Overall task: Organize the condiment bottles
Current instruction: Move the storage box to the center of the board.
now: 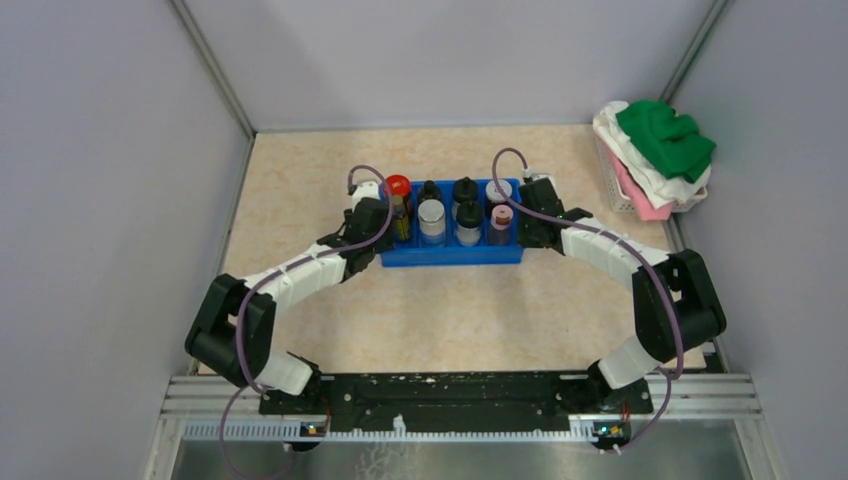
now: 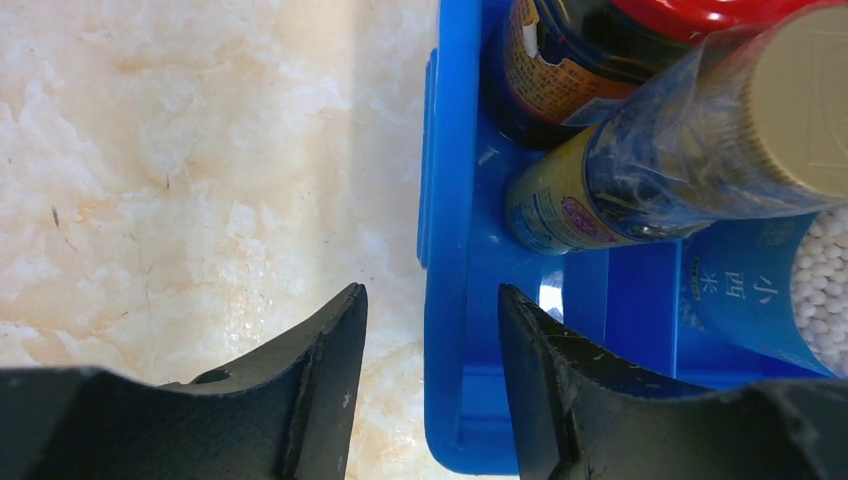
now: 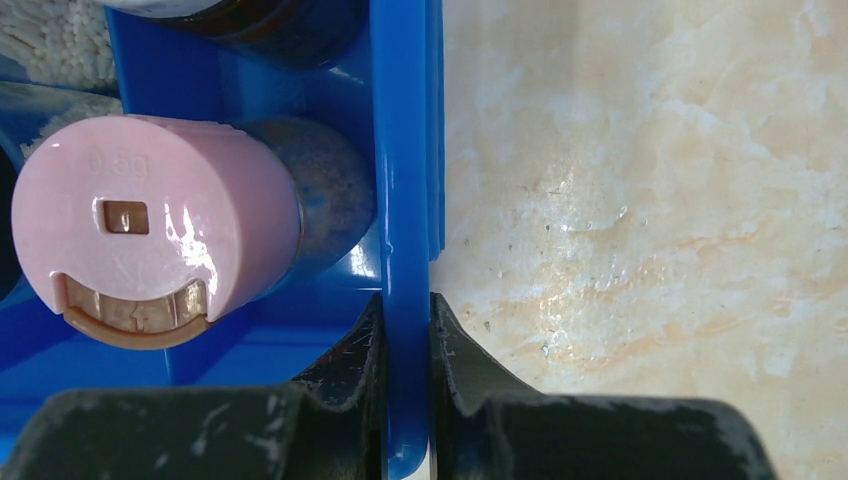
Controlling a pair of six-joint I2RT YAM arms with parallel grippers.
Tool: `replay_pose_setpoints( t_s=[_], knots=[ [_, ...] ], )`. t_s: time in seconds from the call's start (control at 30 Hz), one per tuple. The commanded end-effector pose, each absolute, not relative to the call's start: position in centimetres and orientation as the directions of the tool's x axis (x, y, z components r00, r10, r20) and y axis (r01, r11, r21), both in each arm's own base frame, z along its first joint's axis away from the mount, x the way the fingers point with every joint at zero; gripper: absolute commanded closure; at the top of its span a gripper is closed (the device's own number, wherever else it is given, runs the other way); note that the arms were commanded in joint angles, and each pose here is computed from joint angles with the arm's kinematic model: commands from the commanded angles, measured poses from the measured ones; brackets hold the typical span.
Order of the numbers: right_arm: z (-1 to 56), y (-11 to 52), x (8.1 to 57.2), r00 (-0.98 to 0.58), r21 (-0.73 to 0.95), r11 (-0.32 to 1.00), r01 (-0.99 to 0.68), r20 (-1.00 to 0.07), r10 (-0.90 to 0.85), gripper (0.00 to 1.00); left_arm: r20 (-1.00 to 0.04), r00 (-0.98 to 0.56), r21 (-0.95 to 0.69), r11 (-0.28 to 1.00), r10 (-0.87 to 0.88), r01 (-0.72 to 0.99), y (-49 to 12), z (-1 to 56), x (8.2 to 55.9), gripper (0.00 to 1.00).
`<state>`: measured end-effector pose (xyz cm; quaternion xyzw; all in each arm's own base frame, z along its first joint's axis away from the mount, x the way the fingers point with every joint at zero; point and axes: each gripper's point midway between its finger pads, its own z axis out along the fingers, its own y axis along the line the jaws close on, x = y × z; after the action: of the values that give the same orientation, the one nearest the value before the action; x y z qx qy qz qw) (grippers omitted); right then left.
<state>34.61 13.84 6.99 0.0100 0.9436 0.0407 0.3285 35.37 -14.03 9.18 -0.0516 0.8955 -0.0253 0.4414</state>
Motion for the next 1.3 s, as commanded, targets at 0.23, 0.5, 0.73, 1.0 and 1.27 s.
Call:
replay_pose_setpoints(
  t_s=[0.23, 0.5, 0.73, 1.0, 1.27],
  knots=[
    [8.4, 15.9, 38.0, -0.741, 0.135, 0.991, -0.02, -0.667, 0.076, 1.0, -0.813, -0.566, -0.11, 0.99, -0.139, -0.086, -14.4, 10.0, 39.0, 0.44],
    [8.2, 16.1, 38.9, -0.743, 0.129, 0.991, -0.023, -0.665, 0.07, 1.0, -0.815, -0.562, -0.11, 0.99, -0.138, -0.084, -14.0, 9.9, 40.6, 0.47],
    [8.4, 16.3, 38.7, -0.746, 0.138, 0.99, -0.031, -0.663, 0.069, 1.0, -0.813, -0.571, -0.078, 0.994, -0.111, -0.081, -13.6, 10.9, 40.9, 0.29],
    [10.9, 15.4, 37.0, -0.725, 0.145, 0.989, -0.04, -0.685, 0.071, 0.57, -0.835, -0.532, -0.124, 0.989, -0.145, -0.075, -12.7, 17.6, 38.1, 0.17],
    [12.6, 14.7, 35.4, -0.712, 0.154, 0.987, -0.041, -0.698, 0.08, 0.56, -0.882, -0.454, -0.159, 0.986, -0.122, 0.043, -14.3, 22.6, 39.0, 0.42]
  ],
)
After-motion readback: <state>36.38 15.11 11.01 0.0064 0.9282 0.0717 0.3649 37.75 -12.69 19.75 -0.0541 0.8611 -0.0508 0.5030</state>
